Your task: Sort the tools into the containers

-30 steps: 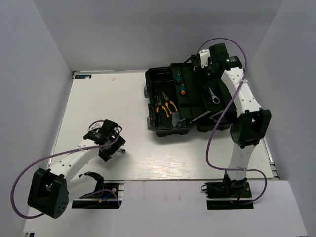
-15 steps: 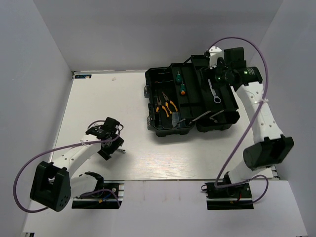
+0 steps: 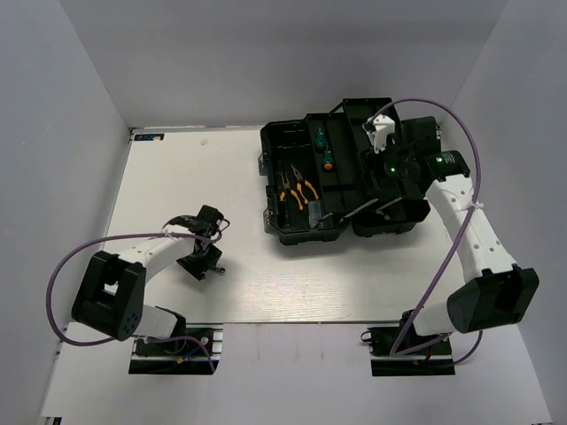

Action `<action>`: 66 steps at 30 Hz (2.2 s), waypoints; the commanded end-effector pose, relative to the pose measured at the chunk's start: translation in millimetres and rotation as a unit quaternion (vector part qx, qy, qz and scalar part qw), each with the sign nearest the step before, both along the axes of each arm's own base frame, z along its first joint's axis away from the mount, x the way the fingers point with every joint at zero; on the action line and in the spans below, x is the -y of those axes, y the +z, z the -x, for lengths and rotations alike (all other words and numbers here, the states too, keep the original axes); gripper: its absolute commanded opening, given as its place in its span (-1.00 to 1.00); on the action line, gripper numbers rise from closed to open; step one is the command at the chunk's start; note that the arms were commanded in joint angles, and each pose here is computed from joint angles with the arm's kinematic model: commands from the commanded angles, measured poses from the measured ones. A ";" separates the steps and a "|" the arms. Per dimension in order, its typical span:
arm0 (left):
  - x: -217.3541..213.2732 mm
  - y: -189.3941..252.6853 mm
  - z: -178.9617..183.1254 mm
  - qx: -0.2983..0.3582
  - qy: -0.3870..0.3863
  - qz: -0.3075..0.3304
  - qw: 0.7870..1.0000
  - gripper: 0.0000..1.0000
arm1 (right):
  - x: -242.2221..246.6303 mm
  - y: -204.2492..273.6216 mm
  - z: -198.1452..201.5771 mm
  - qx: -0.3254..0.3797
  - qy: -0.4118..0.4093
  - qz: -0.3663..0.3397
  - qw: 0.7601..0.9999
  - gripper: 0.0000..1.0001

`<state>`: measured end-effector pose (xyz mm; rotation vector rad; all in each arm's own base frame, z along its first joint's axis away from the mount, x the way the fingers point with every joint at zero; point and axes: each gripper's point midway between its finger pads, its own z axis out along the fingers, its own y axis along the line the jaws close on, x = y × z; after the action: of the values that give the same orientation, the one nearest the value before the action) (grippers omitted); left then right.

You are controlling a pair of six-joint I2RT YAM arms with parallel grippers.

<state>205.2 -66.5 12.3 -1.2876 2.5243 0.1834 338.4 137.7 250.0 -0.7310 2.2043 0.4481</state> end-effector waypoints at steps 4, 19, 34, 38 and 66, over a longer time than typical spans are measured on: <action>-4.0 -10.4 -1.3 -0.004 0.029 -0.013 0.999 0.00 | -1.4 20.4 14.1 0.055 0.018 -0.023 0.998 0.45; 3.2 -17.3 5.2 0.010 0.035 0.005 0.999 -1.00 | -1.4 33.4 46.1 0.063 0.031 -0.049 0.996 0.54; 119.4 200.0 -98.9 0.343 -0.407 0.109 0.840 -1.00 | 14.6 38.4 35.9 0.087 -0.034 -0.039 0.995 -1.00; 185.5 247.4 -118.1 0.395 -0.524 0.173 0.734 -1.00 | 48.0 41.5 15.3 0.127 -0.143 -0.001 0.982 -1.00; 464.4 326.7 -221.7 0.539 -0.562 0.352 0.519 -1.00 | 117.1 41.7 31.4 0.181 -0.312 0.012 0.933 -1.00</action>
<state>420.2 -528.8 298.1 0.5126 1.7240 -1.5223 306.3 22.2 282.1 -0.1085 1.9966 -0.0486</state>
